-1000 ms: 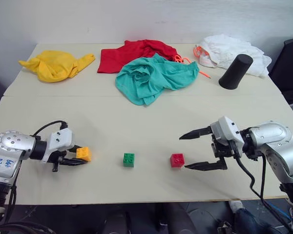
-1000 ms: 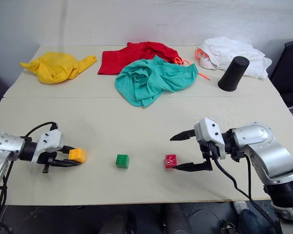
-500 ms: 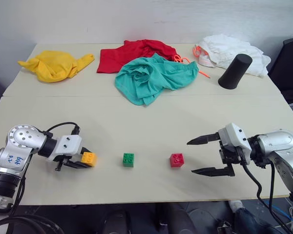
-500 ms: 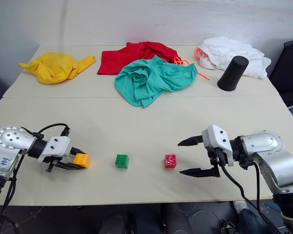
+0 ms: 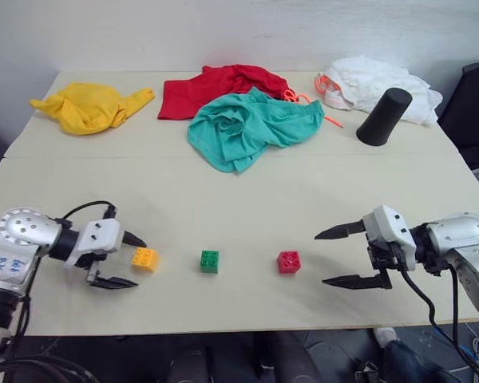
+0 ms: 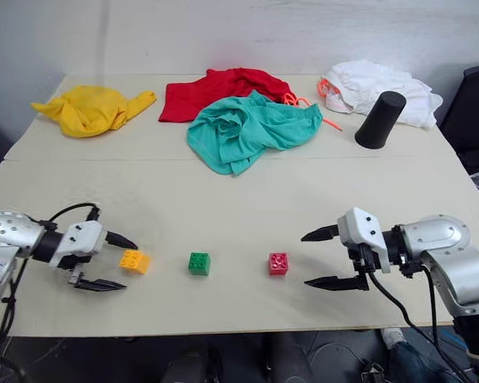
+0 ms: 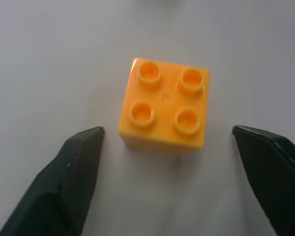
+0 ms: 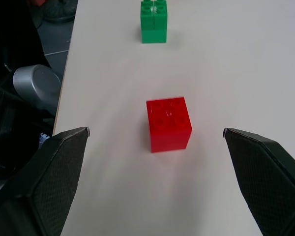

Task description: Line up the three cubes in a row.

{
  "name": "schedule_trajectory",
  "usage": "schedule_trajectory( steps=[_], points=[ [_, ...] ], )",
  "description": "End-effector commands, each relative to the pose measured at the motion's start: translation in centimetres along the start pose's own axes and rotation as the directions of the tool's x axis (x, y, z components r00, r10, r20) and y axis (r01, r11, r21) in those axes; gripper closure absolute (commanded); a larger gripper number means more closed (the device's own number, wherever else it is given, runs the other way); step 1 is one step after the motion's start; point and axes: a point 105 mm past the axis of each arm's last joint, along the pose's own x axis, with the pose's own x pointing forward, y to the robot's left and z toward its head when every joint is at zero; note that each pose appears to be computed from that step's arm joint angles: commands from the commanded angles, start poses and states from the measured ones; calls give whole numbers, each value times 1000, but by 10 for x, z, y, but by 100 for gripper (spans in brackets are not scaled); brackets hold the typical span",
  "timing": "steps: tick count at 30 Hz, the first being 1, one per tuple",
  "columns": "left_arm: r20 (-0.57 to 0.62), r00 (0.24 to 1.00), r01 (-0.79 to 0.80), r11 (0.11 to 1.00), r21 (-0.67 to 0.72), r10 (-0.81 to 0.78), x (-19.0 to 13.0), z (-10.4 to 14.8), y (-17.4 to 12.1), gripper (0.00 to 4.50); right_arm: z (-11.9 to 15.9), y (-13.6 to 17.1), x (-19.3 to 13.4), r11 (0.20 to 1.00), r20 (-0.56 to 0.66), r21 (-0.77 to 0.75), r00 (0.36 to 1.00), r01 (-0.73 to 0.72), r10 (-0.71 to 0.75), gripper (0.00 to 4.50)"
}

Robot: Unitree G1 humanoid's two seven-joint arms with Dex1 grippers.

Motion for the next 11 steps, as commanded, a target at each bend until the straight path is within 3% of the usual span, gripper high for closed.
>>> schedule_trajectory(
  steps=[1, 8, 11],
  points=[
    [1, 998, -69, 998, -5, 69, -33, 9, -4, 3, 8, -6, -21, 999, -3, -36, 999, 37, -37, 0],
    [-19, 993, -120, 983, -137, 118, -84, 20, -42, 3, 0, -5, -56, 1000, -40, 16, 999, 24, -23, 0],
    [-47, 990, -140, 983, -120, 135, -94, 24, -52, 3, -7, -7, -63, 998, -61, 53, 998, 29, -26, 0]
  ],
)
